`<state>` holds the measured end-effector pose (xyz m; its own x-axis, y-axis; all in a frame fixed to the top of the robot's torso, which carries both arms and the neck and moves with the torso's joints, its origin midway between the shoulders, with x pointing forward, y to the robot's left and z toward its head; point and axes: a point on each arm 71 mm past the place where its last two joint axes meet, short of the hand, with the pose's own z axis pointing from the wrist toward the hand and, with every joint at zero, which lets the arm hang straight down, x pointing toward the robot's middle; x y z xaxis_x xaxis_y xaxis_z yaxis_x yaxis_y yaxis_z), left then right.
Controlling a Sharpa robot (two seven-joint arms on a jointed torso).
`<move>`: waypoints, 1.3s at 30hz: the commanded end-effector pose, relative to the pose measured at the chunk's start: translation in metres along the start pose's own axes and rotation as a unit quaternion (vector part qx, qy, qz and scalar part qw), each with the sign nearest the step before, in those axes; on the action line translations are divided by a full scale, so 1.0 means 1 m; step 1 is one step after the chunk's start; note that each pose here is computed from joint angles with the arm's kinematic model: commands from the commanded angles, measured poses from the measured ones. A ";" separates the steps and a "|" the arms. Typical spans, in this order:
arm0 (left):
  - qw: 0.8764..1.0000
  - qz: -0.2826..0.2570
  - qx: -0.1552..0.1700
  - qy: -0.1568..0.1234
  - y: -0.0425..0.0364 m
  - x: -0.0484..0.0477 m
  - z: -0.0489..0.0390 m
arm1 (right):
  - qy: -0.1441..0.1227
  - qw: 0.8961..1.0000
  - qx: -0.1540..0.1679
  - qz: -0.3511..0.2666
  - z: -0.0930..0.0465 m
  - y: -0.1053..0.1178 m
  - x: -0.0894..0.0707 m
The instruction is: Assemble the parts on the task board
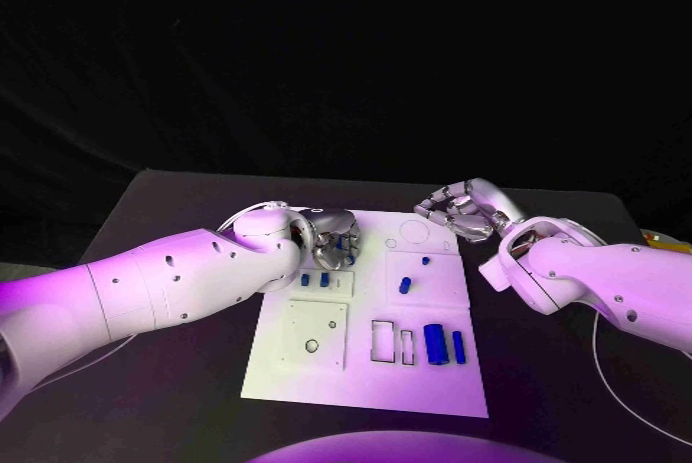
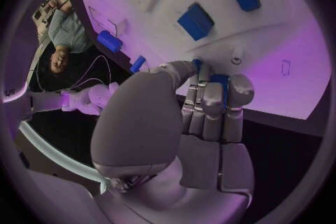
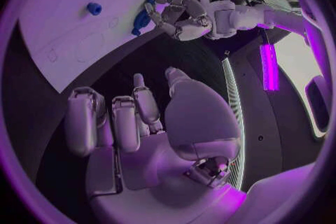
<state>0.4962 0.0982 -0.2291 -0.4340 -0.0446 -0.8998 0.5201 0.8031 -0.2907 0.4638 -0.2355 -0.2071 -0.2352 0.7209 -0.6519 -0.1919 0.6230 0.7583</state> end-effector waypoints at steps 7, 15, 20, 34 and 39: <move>1.000 -0.014 0.009 -0.003 -0.0010 0.0069 -0.0002 | 0.005 1.000 -0.004 -0.002 0.000 0.000 0.002; 0.999 -0.030 0.014 -0.013 0.0024 0.0034 -0.0078 | 0.003 1.000 -0.003 -0.002 0.000 -0.001 0.001; 0.999 -0.043 0.020 -0.027 0.0052 -0.0021 -0.0164 | 0.002 1.000 -0.001 -0.003 0.000 -0.002 0.001; 0.996 -0.059 0.017 -0.063 0.0217 -0.0174 -0.0431 | -0.001 1.000 0.001 -0.004 -0.001 -0.005 -0.001; 0.996 -0.059 0.006 -0.062 0.0307 -0.0180 -0.0506 | -0.001 1.000 0.002 -0.004 -0.001 -0.006 -0.001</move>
<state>0.4837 0.1541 -0.2071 -0.3994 -0.1962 -0.8955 0.4770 0.7897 -0.3857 0.4643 -0.2409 -0.2104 -0.2284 0.7200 -0.6553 -0.1810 0.6299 0.7553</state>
